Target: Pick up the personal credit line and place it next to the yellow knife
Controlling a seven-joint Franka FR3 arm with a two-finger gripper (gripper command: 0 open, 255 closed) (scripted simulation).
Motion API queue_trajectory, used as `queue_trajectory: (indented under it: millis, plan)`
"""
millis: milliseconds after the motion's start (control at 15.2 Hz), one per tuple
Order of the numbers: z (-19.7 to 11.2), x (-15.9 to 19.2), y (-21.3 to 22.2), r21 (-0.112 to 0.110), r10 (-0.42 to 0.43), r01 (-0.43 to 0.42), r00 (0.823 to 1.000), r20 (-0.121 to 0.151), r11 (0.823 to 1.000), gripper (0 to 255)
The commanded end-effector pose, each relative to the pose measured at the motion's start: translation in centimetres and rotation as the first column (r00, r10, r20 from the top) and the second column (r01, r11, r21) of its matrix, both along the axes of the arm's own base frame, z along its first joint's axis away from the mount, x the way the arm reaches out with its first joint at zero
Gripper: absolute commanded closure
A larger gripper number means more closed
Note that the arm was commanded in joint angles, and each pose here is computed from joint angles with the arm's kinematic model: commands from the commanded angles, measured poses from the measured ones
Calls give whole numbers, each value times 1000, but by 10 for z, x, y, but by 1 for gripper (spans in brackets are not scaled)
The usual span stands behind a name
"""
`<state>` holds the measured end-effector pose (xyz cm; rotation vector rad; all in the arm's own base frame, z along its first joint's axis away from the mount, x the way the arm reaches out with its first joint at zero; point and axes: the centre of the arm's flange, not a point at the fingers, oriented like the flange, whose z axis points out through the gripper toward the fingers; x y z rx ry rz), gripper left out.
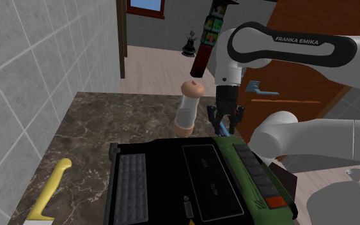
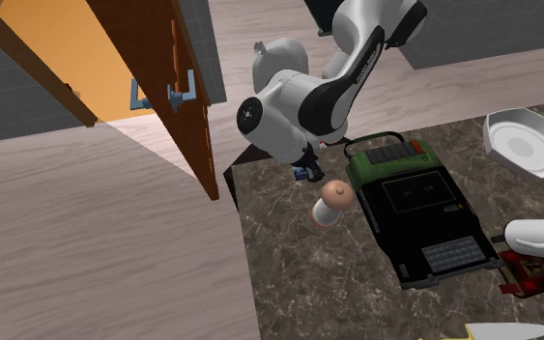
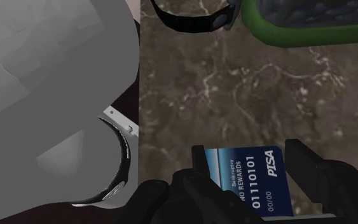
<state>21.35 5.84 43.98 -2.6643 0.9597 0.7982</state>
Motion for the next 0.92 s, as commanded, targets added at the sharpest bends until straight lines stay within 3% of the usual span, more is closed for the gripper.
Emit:
queue_trajectory:
  millis: [0,858]
  plan:
    - [5,0,0,0,0,0,1000,0,1000,255]
    - [74,0,0,0,0,0,1000,0,1000,255]
